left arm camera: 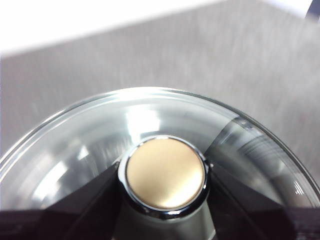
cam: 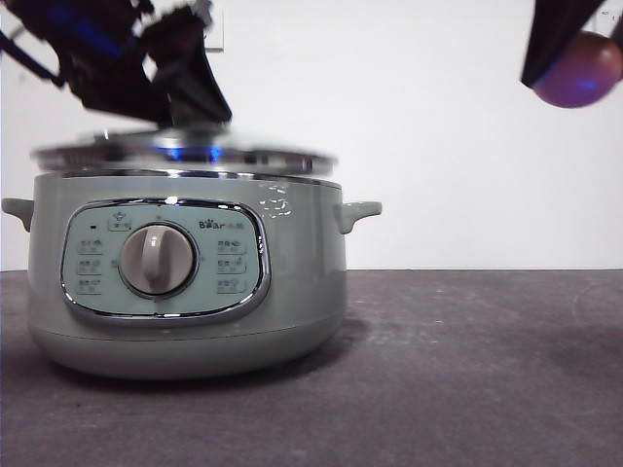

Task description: Pick up the egg,open the lid,put the egg in the pot,close the lid

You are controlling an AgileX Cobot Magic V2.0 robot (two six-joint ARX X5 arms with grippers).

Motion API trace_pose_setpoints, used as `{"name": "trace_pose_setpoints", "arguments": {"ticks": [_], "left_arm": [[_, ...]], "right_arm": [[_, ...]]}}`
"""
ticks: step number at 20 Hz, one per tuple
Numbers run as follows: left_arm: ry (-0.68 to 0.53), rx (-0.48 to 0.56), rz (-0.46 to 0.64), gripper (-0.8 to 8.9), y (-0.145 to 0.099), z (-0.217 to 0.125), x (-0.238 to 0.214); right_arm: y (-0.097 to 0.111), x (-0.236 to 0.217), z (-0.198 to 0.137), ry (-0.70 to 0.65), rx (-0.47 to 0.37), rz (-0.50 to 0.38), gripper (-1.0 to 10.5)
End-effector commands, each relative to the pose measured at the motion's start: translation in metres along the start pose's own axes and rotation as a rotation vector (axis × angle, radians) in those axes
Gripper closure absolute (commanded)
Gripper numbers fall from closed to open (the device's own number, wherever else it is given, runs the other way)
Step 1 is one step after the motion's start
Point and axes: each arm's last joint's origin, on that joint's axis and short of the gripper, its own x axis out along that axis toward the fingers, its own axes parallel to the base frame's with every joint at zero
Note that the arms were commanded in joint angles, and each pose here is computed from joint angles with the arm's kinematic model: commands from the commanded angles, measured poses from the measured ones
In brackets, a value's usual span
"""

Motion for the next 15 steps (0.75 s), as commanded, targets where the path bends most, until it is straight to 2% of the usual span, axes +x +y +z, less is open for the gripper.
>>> {"name": "trace_pose_setpoints", "arguments": {"ticks": [1,5,10,15], "left_arm": [[-0.171,0.028,0.005,8.22,-0.003,0.028,-0.026],[-0.276,0.032,0.068,8.22,-0.005,0.055,-0.073],[-0.325,0.081,0.222,8.22,-0.006,0.083,-0.145],[-0.366,0.069,0.277,8.22,-0.009,0.089,-0.203]], "right_arm": [[0.006,0.001,0.008,-0.054,0.009,0.122,9.6],[0.019,0.011,0.026,-0.113,0.006,0.328,9.6],[0.043,0.04,0.071,-0.063,-0.095,0.378,9.6],[0.076,0.084,0.123,-0.013,-0.218,0.377,9.6]]}}
